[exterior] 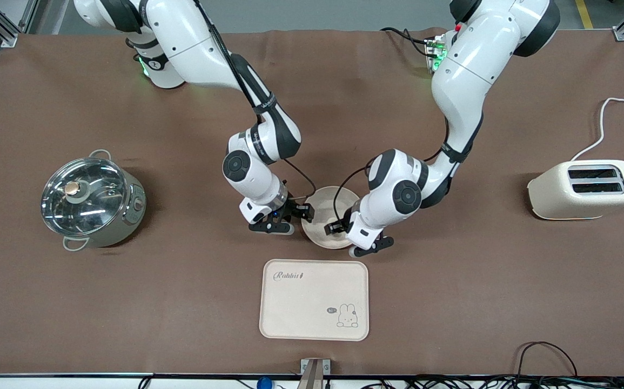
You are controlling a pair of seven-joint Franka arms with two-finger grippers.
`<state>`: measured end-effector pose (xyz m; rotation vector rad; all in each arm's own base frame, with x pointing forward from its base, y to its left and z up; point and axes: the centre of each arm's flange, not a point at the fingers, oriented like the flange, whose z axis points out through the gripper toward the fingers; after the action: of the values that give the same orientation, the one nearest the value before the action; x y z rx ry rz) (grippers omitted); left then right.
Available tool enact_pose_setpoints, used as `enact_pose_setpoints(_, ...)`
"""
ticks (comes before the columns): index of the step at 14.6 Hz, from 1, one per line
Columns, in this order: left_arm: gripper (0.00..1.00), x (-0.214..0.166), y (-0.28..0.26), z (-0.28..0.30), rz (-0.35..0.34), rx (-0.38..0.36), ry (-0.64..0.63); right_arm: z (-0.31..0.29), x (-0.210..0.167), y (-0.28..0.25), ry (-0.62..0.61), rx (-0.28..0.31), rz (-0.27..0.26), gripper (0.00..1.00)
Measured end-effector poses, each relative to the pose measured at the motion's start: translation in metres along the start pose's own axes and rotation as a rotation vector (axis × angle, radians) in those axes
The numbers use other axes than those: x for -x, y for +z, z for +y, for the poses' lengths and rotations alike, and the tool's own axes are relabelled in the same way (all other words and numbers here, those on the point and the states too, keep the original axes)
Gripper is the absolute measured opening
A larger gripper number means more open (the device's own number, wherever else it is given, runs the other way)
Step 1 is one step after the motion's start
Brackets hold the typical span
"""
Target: Place bun in plate and plate on tray
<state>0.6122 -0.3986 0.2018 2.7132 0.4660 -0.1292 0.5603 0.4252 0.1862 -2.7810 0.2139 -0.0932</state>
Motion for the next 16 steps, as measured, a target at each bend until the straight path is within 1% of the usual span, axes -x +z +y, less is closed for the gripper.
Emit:
enact_pose_setpoints(2,0.90,-0.005,-0.006,0.000,0.009,0.007,-0.003,-0.002,0.002,0.003,-0.006,-0.001,0.006,0.40)
enact_pose_setpoints(3,1.00,-0.005,-0.007,0.000,0.010,0.008,-0.003,-0.003,0.003,0.004,-0.008,-0.002,0.012,0.28)
enact_pose_setpoints(5,1.00,-0.003,-0.006,0.002,0.008,0.007,0.001,-0.005,0.004,0.006,-0.012,-0.005,0.019,0.08)
enact_pose_setpoints(6,1.00,-0.002,-0.005,0.003,0.007,0.006,0.003,-0.007,0.003,0.004,-0.014,-0.010,0.025,0.04)
enact_pose_setpoints(8,1.00,-0.001,-0.007,0.003,0.012,-0.012,0.029,-0.010,0.001,0.002,-0.016,-0.016,0.031,0.04)
enact_pose_setpoints(9,1.00,-0.003,-0.014,0.003,0.016,-0.053,0.070,-0.011,0.000,0.001,-0.016,-0.018,0.034,0.04)
enact_pose_setpoints(10,1.00,-0.007,-0.028,0.003,0.024,-0.111,0.118,-0.012,-0.001,0.000,-0.017,-0.020,0.036,0.04)
enact_pose_setpoints(12,1.00,-0.027,-0.083,0.002,0.064,-0.223,0.192,-0.014,-0.003,-0.003,-0.018,-0.024,0.040,0.04)
enact_pose_setpoints(13,1.00,-0.037,-0.117,-0.001,0.082,-0.260,0.230,-0.015,-0.003,-0.003,-0.020,-0.026,0.042,0.04)
enact_pose_setpoints(14,1.00,-0.045,-0.150,-0.007,0.093,-0.284,0.275,-0.015,-0.004,-0.004,-0.023,-0.027,0.044,0.04)
enact_pose_setpoints(16,1.00,-0.060,-0.216,-0.025,0.106,-0.307,0.350,-0.018,-0.010,-0.010,-0.030,-0.035,0.061,0.04)
